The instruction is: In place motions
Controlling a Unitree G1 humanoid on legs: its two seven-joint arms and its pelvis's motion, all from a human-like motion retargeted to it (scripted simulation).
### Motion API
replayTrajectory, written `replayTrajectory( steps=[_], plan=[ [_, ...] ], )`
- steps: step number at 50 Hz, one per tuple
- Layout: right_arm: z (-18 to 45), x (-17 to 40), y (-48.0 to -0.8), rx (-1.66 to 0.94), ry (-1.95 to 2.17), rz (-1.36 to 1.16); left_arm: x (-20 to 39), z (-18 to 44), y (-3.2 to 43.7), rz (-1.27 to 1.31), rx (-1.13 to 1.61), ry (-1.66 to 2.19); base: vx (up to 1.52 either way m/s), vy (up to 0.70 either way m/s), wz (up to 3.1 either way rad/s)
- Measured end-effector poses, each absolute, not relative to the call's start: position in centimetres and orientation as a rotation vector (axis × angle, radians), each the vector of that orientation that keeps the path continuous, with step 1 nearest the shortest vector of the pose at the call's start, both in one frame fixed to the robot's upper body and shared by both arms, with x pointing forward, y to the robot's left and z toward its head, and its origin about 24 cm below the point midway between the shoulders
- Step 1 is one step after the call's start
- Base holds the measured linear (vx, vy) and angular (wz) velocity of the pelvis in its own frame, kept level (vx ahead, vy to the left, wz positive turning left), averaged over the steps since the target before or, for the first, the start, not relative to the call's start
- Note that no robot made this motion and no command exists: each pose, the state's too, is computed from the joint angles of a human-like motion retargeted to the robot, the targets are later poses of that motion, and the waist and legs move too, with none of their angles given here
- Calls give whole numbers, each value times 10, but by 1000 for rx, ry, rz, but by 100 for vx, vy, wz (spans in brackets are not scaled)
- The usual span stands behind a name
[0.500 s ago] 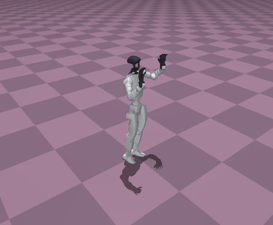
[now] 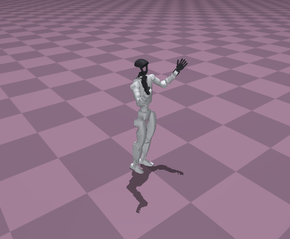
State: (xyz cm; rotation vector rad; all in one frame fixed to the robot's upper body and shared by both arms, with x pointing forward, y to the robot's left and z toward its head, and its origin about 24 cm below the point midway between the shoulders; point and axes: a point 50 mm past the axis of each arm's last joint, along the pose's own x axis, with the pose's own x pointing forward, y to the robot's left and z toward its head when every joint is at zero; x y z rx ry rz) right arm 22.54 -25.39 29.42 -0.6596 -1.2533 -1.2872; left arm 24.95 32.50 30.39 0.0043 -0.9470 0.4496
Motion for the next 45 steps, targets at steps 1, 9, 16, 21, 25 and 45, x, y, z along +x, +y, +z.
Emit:
replayTrajectory(
  steps=[1, 9, 16, 21, 25, 45],
  plan=[
    [297, 223, -249, -679, -1318, -1270, 247, 308, 321, 433, 15, -986, 0, 0, 0],
    [319, 205, -207, -1305, -1678, -1240, 210, 350, 272, 564, 698, -1430, 0, 0, 0],
    [317, 207, -190, -1376, -1776, -1106, 187, 360, 247, 956, 1228, -1712, 0, 0, 0],
    [312, 208, -217, -1286, -1578, -1322, 199, 348, 264, 863, 924, -1538, 0, 0, 0],
    [298, 215, -243, -1125, -1373, -1456, 216, 332, 295, 839, 670, -1282, 0, 0, 0],
    [304, 222, -215, -1244, -1580, -1208, 206, 340, 263, 714, 905, -1549, 0, 0, 0]
  ],
)
